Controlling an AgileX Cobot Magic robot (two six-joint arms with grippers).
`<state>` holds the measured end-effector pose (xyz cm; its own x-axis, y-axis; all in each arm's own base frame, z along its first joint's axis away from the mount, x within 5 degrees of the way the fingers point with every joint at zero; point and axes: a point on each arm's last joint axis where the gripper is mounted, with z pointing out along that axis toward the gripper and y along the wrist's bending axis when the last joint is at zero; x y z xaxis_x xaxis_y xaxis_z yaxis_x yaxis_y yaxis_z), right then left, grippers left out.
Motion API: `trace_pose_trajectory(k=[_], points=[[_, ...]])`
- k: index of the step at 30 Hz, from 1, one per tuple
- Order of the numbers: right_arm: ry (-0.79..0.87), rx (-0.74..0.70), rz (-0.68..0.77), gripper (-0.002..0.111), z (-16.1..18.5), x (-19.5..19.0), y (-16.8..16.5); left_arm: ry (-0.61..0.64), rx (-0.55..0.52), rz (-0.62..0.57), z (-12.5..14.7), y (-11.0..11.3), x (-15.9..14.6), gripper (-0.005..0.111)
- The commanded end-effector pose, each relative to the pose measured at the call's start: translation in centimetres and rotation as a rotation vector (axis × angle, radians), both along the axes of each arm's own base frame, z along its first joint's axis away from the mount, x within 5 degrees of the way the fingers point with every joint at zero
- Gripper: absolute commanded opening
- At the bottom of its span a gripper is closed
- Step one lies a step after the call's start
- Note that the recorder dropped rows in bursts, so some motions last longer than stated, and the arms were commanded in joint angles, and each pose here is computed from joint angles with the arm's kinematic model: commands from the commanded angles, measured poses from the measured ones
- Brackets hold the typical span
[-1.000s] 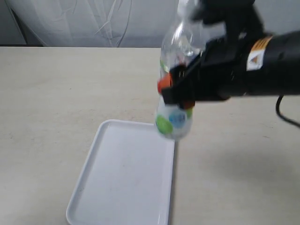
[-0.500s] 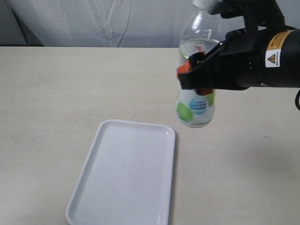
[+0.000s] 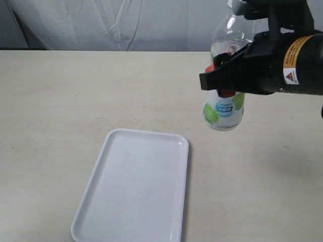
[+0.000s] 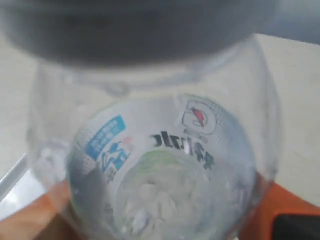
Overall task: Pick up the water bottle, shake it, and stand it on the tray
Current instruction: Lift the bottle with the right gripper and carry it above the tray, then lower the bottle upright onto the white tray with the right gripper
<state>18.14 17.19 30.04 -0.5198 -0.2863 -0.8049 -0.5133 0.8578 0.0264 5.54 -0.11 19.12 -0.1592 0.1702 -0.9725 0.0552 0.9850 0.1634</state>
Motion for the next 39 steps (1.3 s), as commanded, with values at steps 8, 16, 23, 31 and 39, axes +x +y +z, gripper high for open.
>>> trace_pose_trajectory(k=[8, 16, 23, 31, 39], points=[[-0.141, 0.166, 0.127, -0.001, 4.5, -2.0, 1.3, -0.007, -0.005, 0.000, 0.0, 0.0, 0.0, 0.000], [0.095, -0.071, 0.082, -0.001, -2.7, -2.5, 1.5, -0.007, -0.005, 0.000, 0.0, 0.0, 0.0, 0.000], [-0.123, 0.143, 0.191, -0.001, 3.4, -3.4, 1.7, -0.007, -0.005, 0.000, 0.0, 0.0, 0.0, 0.000], [-0.049, 0.236, 0.260, -0.001, 0.1, -3.9, 3.0, -0.007, -0.005, 0.000, 0.0, 0.0, 0.0, 0.000], [-0.054, 0.212, 0.436, -0.001, -4.9, -3.7, 5.3, -0.007, -0.005, 0.000, 0.0, 0.0, 0.0, 0.000]])
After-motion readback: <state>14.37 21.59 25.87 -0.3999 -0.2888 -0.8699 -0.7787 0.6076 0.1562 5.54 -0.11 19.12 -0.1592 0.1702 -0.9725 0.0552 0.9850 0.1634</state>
